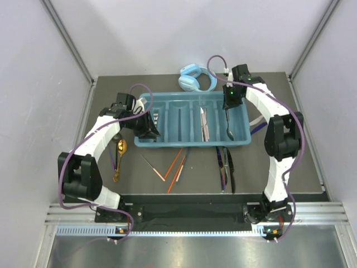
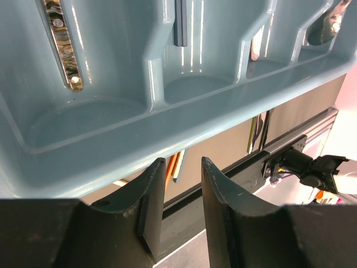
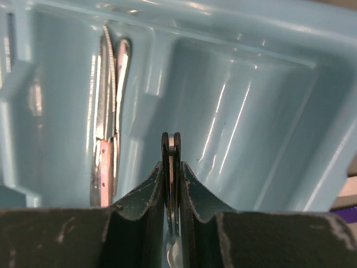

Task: Sort the eating utensils into containers
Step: Place the spoon in the storage box.

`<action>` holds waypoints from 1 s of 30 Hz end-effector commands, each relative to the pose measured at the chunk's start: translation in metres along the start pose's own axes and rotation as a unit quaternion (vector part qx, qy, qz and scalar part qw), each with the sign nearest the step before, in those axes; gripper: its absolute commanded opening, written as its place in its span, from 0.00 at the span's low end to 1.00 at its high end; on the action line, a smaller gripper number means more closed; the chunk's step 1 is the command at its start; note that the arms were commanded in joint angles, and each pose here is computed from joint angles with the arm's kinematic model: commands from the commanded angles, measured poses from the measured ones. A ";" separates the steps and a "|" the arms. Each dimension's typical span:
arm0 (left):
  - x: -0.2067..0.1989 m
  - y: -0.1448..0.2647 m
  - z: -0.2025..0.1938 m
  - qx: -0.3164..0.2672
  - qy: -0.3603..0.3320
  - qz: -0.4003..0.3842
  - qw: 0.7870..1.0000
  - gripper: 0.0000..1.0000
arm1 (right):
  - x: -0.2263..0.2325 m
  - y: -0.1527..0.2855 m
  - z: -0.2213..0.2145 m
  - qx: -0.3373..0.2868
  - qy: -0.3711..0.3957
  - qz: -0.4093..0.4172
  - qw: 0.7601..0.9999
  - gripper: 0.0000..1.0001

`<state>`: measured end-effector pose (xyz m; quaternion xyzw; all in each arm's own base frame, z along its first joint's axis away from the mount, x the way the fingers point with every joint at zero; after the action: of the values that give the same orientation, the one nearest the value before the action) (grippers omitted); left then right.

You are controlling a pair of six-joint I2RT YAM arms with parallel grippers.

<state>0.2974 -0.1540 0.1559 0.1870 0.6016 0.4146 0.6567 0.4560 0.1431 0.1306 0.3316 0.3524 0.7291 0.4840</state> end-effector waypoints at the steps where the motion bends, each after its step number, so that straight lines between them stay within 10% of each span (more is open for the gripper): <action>1: -0.002 0.009 0.003 -0.022 -0.016 0.002 1.000 0.37 | -0.006 -0.017 0.003 0.006 -0.016 -0.003 1.000 0.00; 30: -0.001 0.008 0.007 -0.024 -0.019 0.011 0.999 0.37 | -0.018 -0.017 0.001 -0.014 -0.017 -0.042 0.999 0.34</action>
<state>0.3001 -0.1489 0.1524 0.1920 0.5929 0.4315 0.6522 0.4602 0.1330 0.0744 0.3603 0.3922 0.6833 0.4995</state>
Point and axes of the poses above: each gripper's point midway between its finger pads, its own y axis back along the fingers, its own x axis along the line the jaws close on, z = x × y, the point moved 1 cm from there along y, back along the fingers, and after that the axes turned 5 degrees about y, right-handed, at the moved point
